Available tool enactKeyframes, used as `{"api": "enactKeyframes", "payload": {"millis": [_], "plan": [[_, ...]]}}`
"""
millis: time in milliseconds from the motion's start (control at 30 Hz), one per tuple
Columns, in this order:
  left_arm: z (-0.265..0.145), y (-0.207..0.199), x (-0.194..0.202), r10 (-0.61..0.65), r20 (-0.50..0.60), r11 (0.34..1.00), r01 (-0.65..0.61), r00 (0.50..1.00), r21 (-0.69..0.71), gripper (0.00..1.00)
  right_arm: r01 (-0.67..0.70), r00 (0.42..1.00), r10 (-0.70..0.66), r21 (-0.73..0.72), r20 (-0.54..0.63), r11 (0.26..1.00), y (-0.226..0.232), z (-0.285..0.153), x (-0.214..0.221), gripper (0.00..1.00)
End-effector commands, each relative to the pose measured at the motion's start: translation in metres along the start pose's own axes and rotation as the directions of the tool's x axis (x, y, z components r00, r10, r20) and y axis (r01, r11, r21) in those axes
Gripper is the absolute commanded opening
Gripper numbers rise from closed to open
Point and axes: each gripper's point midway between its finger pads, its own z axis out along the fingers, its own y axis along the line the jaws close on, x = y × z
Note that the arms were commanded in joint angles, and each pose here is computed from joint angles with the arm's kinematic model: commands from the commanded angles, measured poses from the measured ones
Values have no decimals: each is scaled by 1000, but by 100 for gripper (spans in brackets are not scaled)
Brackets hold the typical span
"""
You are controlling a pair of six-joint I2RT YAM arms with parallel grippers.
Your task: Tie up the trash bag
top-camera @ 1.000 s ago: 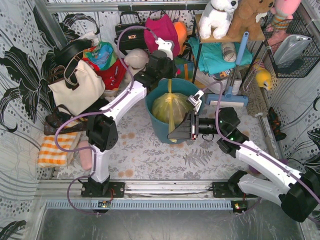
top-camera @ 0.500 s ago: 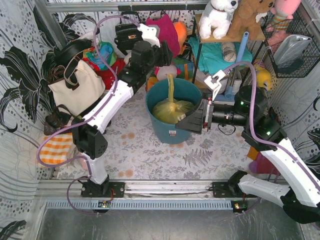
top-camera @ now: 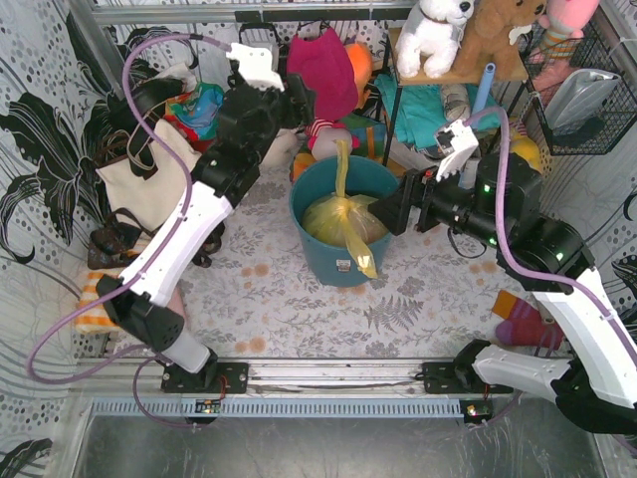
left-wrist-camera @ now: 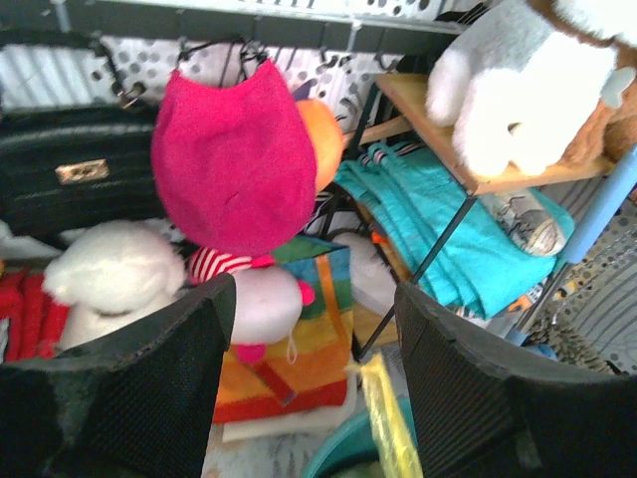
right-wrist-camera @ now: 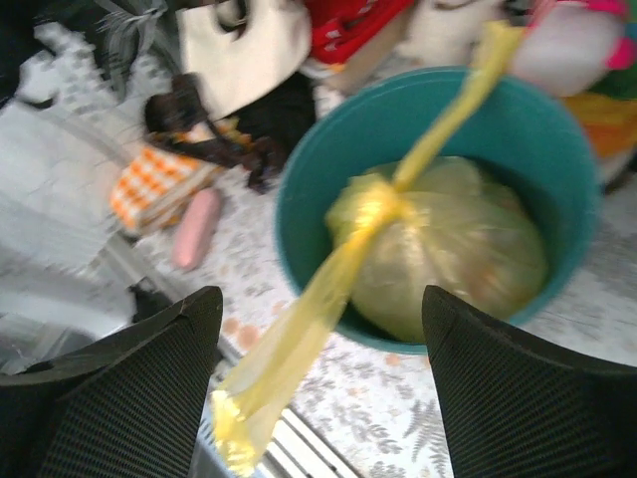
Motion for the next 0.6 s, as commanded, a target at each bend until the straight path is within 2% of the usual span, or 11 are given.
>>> {"api": "enactKeyframes", "payload": {"millis": [0, 167, 333, 400, 467, 567], "plan": [[-19, 27, 3, 14, 30, 995, -11, 999, -100, 74, 50, 993, -78, 293, 84, 955, -53, -12, -18, 81], [-46, 56, 53, -35, -45, 982, 26, 998, -185, 82, 78, 992, -118, 518, 45, 852, -113, -4, 0, 84], [-79, 96, 106, -79, -102, 948, 43, 992, -316, 93, 32, 999, -44, 640, 2, 768, -187, 10, 25, 89], [-93, 116, 123, -101, -106, 924, 54, 989, -378, 100, -7, 1000, -11, 672, 22, 740, -214, 10, 32, 91], [-107, 136, 139, -121, -99, 895, 66, 988, -441, 98, -51, 999, 28, 707, 44, 706, -242, 6, 43, 97], [-131, 174, 171, -140, -92, 810, 60, 986, -583, 98, -111, 994, 65, 772, 90, 626, -286, -2, 64, 97]]}}
